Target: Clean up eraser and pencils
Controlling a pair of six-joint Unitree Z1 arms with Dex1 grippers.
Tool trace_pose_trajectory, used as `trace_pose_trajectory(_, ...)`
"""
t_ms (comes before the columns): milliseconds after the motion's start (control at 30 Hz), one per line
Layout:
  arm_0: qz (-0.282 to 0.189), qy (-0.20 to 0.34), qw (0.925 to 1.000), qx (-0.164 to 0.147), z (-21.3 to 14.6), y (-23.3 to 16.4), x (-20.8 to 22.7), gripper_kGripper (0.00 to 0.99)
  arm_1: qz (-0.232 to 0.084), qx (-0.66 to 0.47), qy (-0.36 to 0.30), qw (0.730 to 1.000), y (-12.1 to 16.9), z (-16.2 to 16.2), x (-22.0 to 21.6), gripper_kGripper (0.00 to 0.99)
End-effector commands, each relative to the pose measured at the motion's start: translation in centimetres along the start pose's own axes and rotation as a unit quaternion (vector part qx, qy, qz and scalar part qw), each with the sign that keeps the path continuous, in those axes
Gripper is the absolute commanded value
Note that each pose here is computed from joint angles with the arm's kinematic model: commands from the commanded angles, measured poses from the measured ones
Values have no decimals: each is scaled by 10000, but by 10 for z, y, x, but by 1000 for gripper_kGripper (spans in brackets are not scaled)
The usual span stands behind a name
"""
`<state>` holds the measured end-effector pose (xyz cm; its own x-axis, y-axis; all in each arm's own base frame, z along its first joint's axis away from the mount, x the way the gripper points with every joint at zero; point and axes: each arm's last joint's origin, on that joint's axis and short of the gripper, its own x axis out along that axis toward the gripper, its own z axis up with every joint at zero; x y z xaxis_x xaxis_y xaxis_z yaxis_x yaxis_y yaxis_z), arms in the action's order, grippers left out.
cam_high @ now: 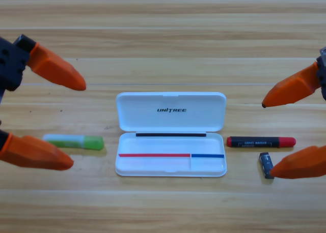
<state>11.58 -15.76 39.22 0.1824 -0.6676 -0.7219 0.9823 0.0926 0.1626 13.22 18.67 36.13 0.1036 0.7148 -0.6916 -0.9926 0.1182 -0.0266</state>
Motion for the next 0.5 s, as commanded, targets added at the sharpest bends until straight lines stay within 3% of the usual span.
trace_pose_trajectory(33,-111,39,9999,-35,-4,-5,6,979,238,19,117,9996,5,-2,6,985)
trace_pose_trajectory(500,-107,137,9998,-81,-4,-3,11,979,213,390,208,9988,6,-7,7,989)
